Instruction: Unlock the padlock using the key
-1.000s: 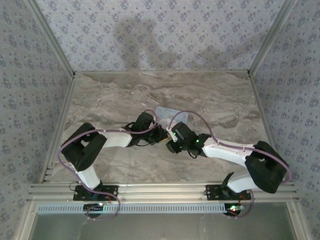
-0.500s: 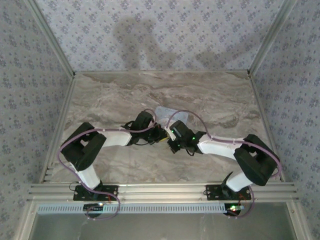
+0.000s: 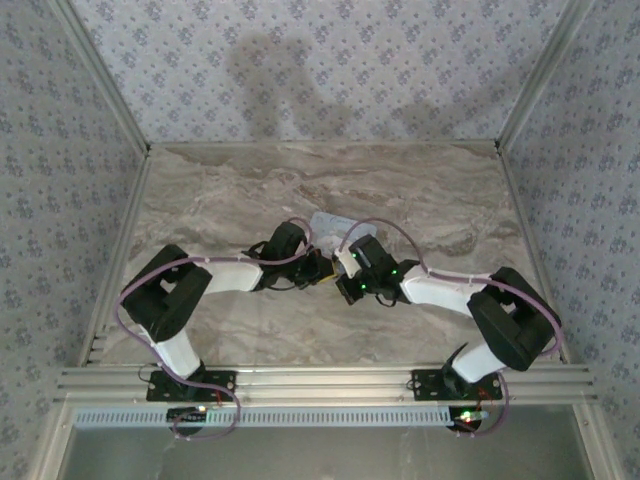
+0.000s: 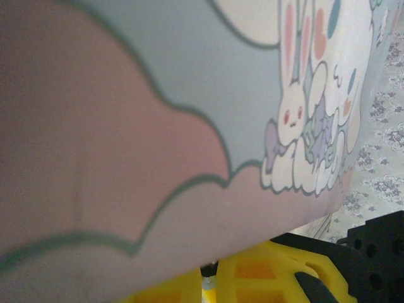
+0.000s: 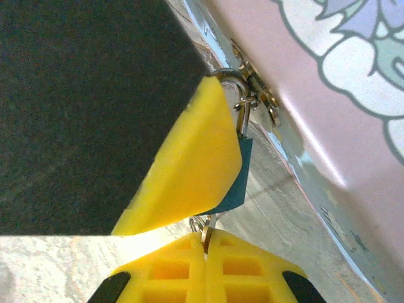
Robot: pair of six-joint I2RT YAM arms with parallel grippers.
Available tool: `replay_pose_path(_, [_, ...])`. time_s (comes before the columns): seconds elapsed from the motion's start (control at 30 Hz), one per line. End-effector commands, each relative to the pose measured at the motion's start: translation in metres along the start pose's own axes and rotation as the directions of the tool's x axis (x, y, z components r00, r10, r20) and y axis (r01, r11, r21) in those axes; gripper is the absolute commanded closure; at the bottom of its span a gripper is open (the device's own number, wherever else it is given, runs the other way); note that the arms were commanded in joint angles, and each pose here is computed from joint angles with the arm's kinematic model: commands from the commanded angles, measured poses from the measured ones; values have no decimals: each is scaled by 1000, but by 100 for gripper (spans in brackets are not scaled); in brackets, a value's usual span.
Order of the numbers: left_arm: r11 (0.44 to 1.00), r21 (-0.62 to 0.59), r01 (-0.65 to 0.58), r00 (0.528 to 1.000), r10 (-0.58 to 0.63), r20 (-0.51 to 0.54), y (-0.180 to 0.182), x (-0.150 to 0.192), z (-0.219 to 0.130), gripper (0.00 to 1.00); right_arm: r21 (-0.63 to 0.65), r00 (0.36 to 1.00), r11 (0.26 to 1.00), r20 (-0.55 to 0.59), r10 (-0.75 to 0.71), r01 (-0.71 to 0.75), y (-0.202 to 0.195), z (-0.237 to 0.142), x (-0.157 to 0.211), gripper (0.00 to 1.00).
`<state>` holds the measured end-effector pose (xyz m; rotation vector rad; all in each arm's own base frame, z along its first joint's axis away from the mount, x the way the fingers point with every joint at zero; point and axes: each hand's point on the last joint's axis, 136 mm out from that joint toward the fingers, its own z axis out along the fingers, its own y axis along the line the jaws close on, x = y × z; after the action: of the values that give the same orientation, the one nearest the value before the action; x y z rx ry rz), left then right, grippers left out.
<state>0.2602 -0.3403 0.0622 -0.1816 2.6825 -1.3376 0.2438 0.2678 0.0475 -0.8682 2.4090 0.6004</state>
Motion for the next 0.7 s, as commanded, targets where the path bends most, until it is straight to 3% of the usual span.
replay_pose_path(0.0, [1000, -15, -5, 1000, 5, 4, 1, 1, -5, 94, -129, 998, 991, 57, 35, -27, 20, -1, -13, 100])
replay_pose_path(0.1, [1000, -30, -4, 1000, 4, 12, 4, 1, -8, 75, -73, 999, 997, 32, 0, 3, 15, 2, -9, 100])
replay_pose_path(0.27, [999, -41, -10, 999, 12, 52, 2, -3, -23, 60, 4, 998, 998, -1, -64, 64, 10, 0, -4, 100])
replay_pose_path(0.67, [991, -132, -4, 974, 34, 222, 22, -30, -88, 55, 88, 983, 979, -37, -181, 183, 7, -1, -9, 100])
